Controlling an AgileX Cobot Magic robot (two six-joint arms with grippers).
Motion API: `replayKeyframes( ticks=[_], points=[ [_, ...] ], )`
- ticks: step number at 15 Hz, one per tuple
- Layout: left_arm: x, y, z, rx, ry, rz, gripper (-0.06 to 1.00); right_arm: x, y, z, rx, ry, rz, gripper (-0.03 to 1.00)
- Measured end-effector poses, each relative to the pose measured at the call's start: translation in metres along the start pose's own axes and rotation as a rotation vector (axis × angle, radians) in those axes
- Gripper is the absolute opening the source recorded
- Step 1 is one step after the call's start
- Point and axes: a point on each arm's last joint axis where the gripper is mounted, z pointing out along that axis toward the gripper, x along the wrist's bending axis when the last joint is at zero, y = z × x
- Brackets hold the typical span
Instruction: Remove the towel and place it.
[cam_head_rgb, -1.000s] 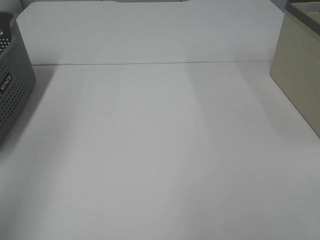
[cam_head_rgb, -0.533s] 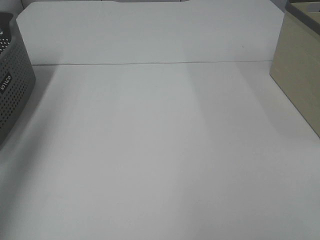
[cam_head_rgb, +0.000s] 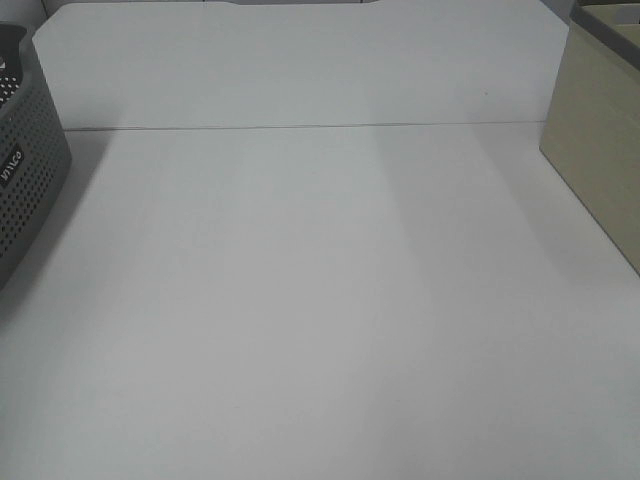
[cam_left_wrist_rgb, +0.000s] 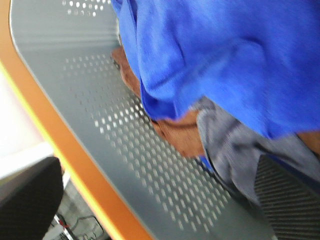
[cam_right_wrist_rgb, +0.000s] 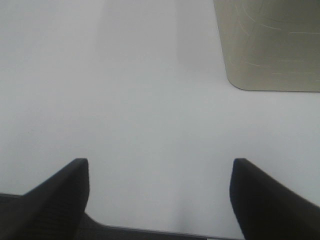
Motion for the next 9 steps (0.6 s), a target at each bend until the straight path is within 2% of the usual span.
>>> replayKeyframes(
  ticks=[1, 2, 7, 9],
  points=[
    [0.000, 0.004, 0.020, -0.012, 0.011, 0.010, 0.99, 0.000, 0.000, 0.000, 0.000, 0.000, 0.000, 0.76],
    [-0.007, 0.013, 0.057, -0.023, -0.001, 0.066, 0.98, 0.000, 0.000, 0.000, 0.000, 0.000, 0.000, 0.76],
    [-0.027, 0.027, 0.100, -0.024, -0.064, 0.155, 0.97, 0.000, 0.000, 0.000, 0.000, 0.000, 0.000, 0.76],
    [-0.028, 0.028, 0.102, -0.022, -0.067, 0.185, 0.90, 0.000, 0.000, 0.000, 0.000, 0.001, 0.000, 0.76]
  ],
)
